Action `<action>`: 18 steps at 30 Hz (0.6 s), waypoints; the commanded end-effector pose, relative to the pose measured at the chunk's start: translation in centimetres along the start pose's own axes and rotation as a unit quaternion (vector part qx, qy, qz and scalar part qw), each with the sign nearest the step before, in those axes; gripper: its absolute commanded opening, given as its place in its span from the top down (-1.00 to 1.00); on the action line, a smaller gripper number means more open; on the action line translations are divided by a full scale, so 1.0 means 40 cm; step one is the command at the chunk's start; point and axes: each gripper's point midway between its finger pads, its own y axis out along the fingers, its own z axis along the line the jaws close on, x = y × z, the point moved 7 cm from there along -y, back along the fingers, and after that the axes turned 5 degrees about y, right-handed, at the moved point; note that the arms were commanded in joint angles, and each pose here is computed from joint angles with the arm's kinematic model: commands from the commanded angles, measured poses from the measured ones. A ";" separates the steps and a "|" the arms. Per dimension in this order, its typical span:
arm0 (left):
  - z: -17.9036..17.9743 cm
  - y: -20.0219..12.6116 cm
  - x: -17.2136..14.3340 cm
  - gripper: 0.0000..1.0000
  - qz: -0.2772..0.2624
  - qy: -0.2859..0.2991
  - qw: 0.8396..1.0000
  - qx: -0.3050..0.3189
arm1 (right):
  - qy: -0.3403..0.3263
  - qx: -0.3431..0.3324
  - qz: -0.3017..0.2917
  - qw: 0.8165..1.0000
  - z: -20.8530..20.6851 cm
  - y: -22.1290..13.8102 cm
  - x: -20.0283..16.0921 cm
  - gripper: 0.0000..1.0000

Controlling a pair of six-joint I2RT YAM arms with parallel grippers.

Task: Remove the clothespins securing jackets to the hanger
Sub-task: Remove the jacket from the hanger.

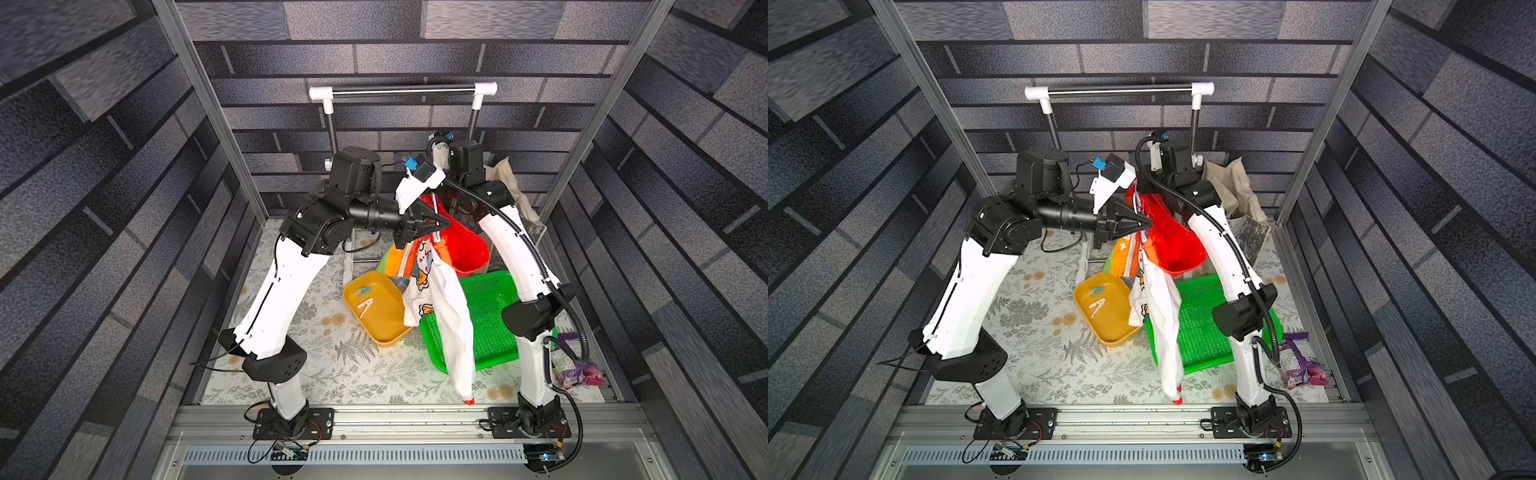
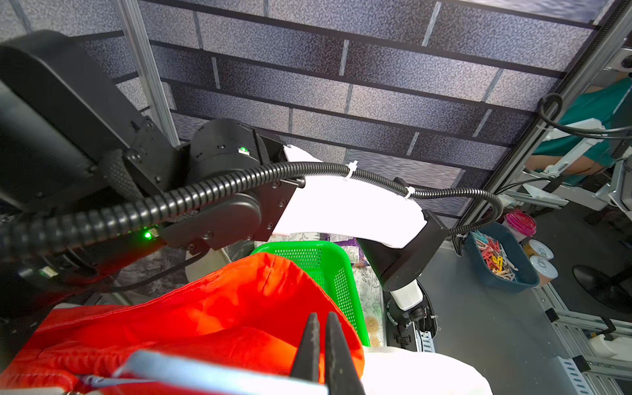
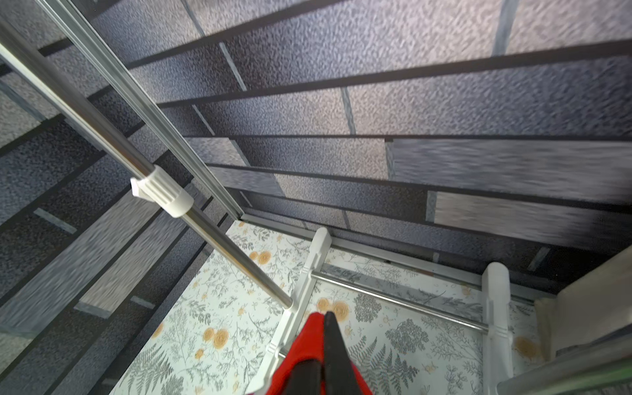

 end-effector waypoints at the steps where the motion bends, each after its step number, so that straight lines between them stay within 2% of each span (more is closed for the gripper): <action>1: -0.162 -0.132 0.081 1.00 -0.049 0.034 0.997 -0.051 | 0.025 -0.039 0.024 0.999 -0.095 0.031 -0.033 1.00; 4: -0.185 -0.183 0.089 1.00 -0.052 0.048 0.997 -0.016 | 0.057 -0.046 0.035 0.997 -0.142 0.011 -0.058 1.00; 9: -0.182 -0.244 0.083 1.00 -0.056 0.054 0.996 0.037 | 0.073 -0.054 0.011 0.996 -0.155 -0.118 -0.066 1.00; 13: -0.146 -0.264 0.076 1.00 -0.068 0.054 0.994 0.061 | 0.083 -0.048 0.000 0.995 -0.137 -0.214 -0.083 1.00; 18: -0.057 -0.267 0.056 1.00 -0.081 0.041 0.993 0.073 | 0.117 -0.043 -0.025 0.992 -0.117 -0.358 -0.123 1.00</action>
